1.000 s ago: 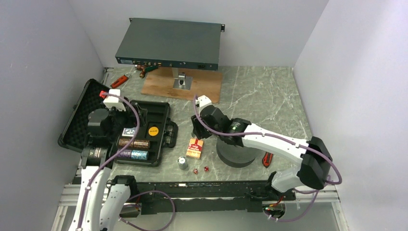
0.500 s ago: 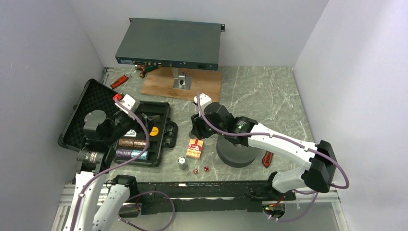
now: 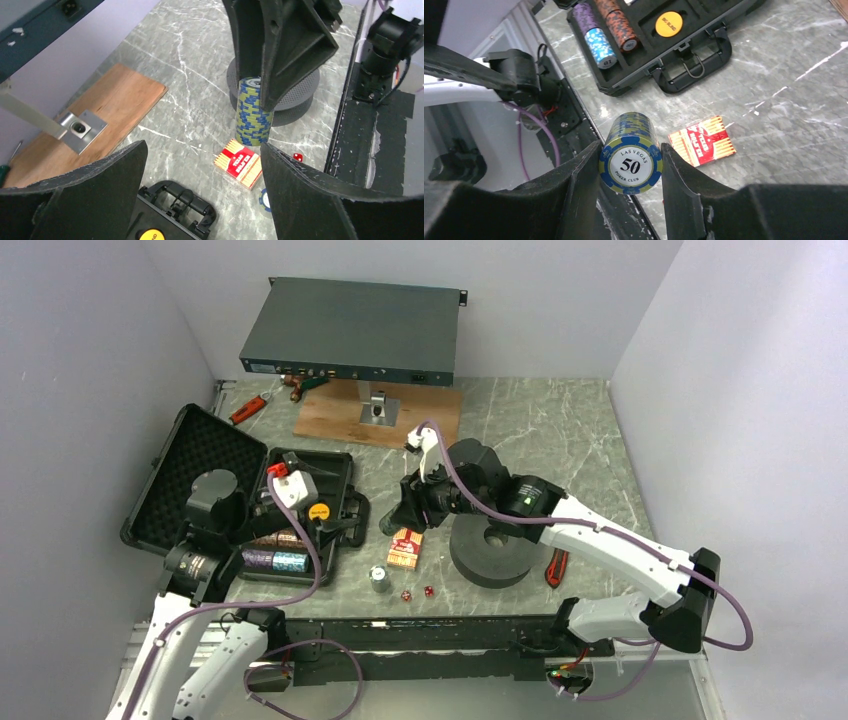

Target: Pack up texas hold em set

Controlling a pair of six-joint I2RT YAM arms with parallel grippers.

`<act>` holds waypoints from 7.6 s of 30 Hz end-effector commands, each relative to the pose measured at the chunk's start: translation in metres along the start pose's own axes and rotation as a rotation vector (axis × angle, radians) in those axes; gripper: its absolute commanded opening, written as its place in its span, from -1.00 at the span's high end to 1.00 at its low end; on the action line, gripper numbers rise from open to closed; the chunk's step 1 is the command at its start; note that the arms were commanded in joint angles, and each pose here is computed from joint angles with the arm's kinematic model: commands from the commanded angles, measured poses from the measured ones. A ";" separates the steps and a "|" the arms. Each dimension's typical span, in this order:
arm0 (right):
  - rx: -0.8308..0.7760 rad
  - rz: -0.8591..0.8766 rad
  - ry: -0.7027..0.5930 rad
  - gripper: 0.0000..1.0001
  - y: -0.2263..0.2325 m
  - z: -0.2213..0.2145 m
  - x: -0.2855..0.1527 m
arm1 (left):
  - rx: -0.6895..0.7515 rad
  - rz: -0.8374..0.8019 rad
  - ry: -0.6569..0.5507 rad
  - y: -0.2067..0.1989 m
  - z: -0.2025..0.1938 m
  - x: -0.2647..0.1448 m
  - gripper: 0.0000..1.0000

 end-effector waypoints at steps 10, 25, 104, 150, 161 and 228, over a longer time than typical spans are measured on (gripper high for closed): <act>-0.007 0.165 -0.252 1.00 0.029 0.064 -0.036 | 0.077 -0.166 -0.024 -0.012 0.011 0.025 -0.86; -0.019 0.188 -0.266 1.00 0.031 0.072 -0.026 | -0.003 -0.187 0.017 -0.024 0.000 0.048 -0.64; 0.269 -0.389 -0.291 -0.96 -0.027 0.026 -0.051 | -0.972 1.064 -0.069 0.066 -0.041 0.061 1.00; 0.238 -0.371 -0.143 -0.98 -0.035 0.000 0.001 | -1.832 1.783 -0.195 0.229 -0.157 0.055 1.00; 0.203 -0.364 -0.114 -0.98 -0.035 -0.002 0.004 | -1.797 1.899 -0.206 0.241 -0.167 0.035 1.00; 0.263 -0.436 0.049 -0.97 -0.046 -0.066 0.014 | -0.651 1.236 -0.105 0.112 -0.050 -0.075 -0.89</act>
Point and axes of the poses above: each gripper's point midway between its finger pads, its own x axis out along the fingers, its own y axis along the line the jaws close on, z = x × y, the point moved 7 cm from there along -x, back along the fingers, and after that the axes turned 9 degrees about -x, right-handed, at the moved point
